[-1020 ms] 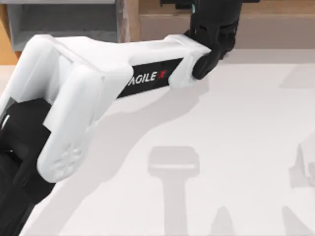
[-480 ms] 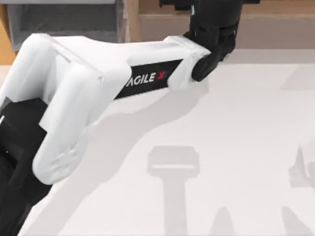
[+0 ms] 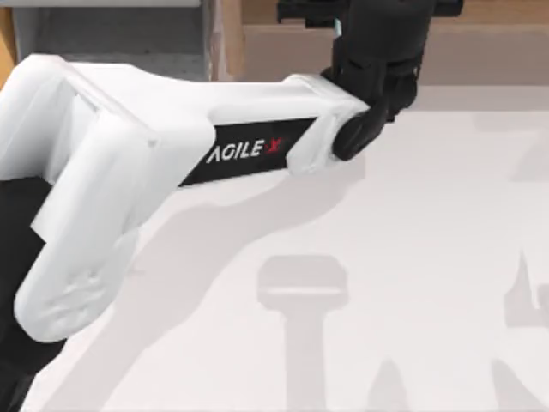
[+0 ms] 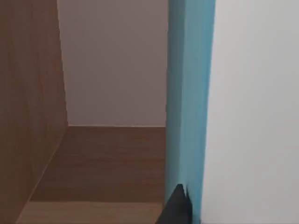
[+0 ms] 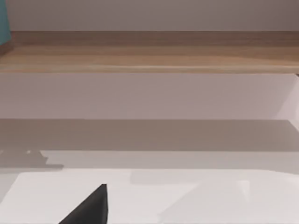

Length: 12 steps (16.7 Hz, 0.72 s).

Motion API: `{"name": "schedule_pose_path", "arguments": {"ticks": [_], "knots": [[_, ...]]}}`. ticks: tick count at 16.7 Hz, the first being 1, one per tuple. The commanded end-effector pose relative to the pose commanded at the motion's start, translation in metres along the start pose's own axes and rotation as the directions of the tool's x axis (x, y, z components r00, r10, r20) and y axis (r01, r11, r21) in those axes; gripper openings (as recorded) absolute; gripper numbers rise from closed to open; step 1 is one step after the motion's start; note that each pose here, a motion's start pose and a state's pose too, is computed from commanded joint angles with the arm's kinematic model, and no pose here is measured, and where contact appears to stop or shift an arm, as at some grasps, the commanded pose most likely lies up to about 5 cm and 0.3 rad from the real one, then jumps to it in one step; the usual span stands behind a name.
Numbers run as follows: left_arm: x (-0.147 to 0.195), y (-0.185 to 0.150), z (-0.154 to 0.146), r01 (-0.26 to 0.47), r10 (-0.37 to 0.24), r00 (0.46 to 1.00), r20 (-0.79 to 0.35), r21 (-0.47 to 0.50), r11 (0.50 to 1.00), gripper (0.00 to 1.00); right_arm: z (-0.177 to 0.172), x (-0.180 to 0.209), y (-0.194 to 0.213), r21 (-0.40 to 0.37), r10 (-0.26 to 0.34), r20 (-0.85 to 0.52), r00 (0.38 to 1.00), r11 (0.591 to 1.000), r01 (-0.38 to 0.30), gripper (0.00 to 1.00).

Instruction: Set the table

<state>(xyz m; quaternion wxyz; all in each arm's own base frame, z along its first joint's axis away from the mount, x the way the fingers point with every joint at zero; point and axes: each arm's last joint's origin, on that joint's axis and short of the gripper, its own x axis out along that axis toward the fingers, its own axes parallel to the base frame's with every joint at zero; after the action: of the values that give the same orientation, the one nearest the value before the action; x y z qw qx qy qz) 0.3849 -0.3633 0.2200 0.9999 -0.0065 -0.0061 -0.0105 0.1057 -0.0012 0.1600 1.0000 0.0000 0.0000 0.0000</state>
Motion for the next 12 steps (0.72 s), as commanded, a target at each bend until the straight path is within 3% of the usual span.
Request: {"name": "schedule_pose_path", "arguments": {"ticks": [4,8,10,12], "knots": [[0.001,0.002,0.000,0.005,-0.005,1.000,-0.005,0.016,1.000,0.00,0.000,0.000,0.000,0.000,0.000,0.000,1.000,1.000,0.000,1.00],[-0.024,0.006,0.015,0.132,-0.127,0.991,-0.039,0.181,0.975,0.00,0.000,0.000,0.000,0.000,0.000,0.000,1.000,1.000,0.000,1.00],[-0.041,0.016,0.022,0.225,-0.211,0.974,-0.077,0.324,0.919,0.00,0.000,0.000,0.000,0.000,0.000,0.000,1.000,1.000,0.000,1.00],[-0.059,0.031,0.026,0.322,-0.299,0.946,-0.125,0.462,0.826,0.00,0.000,0.000,0.000,0.000,0.000,0.000,1.000,1.000,0.000,1.00]]}}
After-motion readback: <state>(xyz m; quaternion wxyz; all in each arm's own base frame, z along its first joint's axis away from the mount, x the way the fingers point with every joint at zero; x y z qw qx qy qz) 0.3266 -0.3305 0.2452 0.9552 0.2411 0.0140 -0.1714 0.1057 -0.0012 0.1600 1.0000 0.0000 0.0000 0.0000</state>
